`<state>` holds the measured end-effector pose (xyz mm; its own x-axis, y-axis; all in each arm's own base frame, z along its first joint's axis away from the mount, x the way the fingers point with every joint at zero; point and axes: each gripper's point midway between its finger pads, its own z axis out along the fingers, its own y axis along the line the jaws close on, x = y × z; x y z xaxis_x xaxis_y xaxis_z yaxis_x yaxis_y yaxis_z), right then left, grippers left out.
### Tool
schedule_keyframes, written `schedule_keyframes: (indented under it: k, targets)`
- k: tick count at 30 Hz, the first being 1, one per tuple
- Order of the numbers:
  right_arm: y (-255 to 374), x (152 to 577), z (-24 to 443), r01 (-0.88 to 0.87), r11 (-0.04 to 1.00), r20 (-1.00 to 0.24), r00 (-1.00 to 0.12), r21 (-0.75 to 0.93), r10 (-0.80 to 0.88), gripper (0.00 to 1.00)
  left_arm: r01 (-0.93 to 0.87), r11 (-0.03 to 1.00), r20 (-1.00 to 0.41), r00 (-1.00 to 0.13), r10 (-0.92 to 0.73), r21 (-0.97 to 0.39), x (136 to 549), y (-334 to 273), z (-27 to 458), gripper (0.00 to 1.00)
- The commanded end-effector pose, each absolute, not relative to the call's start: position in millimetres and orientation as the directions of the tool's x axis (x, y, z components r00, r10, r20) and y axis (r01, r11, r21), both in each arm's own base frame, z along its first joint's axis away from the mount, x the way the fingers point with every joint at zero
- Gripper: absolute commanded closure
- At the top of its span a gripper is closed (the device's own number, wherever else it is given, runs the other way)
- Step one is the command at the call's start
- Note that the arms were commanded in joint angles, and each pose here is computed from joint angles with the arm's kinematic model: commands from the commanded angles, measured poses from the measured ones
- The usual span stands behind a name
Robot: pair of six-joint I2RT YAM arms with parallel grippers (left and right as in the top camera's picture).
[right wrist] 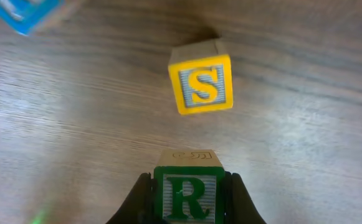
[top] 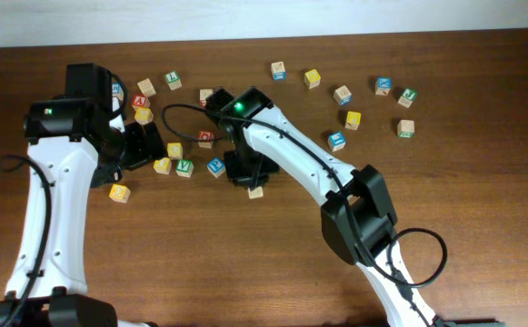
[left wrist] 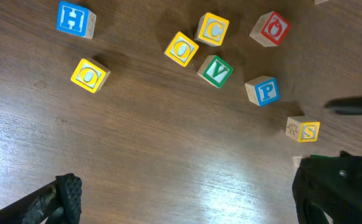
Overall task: Spell out RSS
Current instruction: 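Grasp the green R block with the right gripper and lift, then carry the R block toward the front center and set it down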
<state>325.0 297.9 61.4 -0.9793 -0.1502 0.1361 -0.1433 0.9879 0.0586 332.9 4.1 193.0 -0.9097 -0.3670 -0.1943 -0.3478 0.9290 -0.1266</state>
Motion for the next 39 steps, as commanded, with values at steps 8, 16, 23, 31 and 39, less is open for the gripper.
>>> schedule_keyframes:
  k: [8, 16, 23, 31, 39]
  targets:
    - [236, 346, 100, -0.083, 0.992, 0.147, -0.984, 0.096, -0.096, 0.95, -0.339, 0.931, -0.201, -0.911, -0.361, -0.137, 334, 3, 196, 0.01]
    - [246, 291, 121, -0.221, 0.973, 0.190, -0.955, 0.067, -0.230, 0.96, -0.339, 0.931, -0.201, -0.911, -0.361, -0.137, 334, 3, 196, 0.01]
    - [209, 268, 182, -0.230, 0.973, 0.087, -0.969, 0.022, -0.231, 0.96, -0.339, 0.931, -0.201, -0.911, -0.361, -0.137, 334, 3, 196, 0.01]
    - [258, 293, 82, -0.072, 0.975, -0.183, -0.982, 0.210, -0.033, 0.96, -0.339, 0.931, -0.201, -0.911, -0.361, -0.137, 334, 3, 196, 0.01]
    - [300, 271, 7, 0.037, 0.996, -0.211, -0.976, 0.077, 0.052, 0.95, -0.339, 0.931, -0.201, -0.911, -0.361, -0.137, 334, 3, 196, 0.01]
